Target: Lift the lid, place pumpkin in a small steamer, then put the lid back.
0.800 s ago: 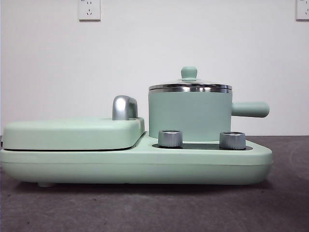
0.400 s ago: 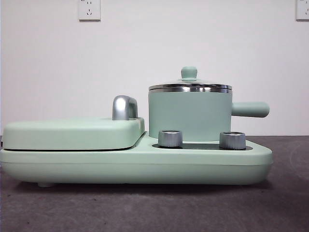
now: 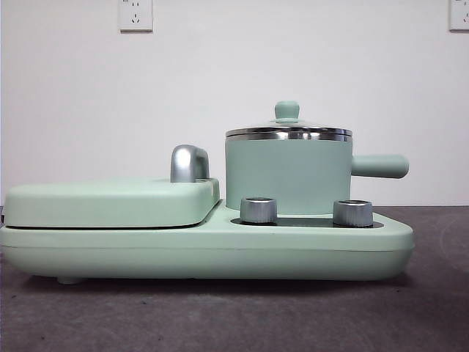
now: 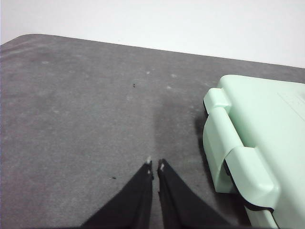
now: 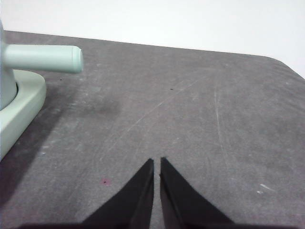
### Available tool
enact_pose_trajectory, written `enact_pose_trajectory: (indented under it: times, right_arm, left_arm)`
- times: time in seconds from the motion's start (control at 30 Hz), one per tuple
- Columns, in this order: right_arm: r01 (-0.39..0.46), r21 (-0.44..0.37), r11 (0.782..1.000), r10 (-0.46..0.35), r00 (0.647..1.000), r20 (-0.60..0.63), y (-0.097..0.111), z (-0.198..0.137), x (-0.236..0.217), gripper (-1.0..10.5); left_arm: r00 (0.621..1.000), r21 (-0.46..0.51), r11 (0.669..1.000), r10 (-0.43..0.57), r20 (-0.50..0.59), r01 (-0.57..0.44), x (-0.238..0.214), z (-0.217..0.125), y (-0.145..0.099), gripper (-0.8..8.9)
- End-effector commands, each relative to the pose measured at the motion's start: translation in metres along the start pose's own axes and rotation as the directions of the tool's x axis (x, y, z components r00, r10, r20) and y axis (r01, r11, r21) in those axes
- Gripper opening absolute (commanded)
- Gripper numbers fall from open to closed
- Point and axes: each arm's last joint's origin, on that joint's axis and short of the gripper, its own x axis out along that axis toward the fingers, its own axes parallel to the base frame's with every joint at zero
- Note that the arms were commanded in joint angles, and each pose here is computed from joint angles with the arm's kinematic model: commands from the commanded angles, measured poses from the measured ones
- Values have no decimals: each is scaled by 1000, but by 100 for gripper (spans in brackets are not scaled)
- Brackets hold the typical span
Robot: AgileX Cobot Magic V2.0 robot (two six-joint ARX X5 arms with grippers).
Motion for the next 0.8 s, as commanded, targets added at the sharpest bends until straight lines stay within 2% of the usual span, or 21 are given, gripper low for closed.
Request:
enact_pose_trajectory:
  times: [0.03,0.8]
  right_arm:
    - [3,-12,1000,-3,1000,-11,0,-3,1,20]
    - [5,-12,1000,-5,1000,17,0,0,1,21]
  left_arm:
    - [1000,9,1000,6,-24,-5,2,-7,1,24]
    - [1000,8,1000,6,-24,-5,2,-7,1,24]
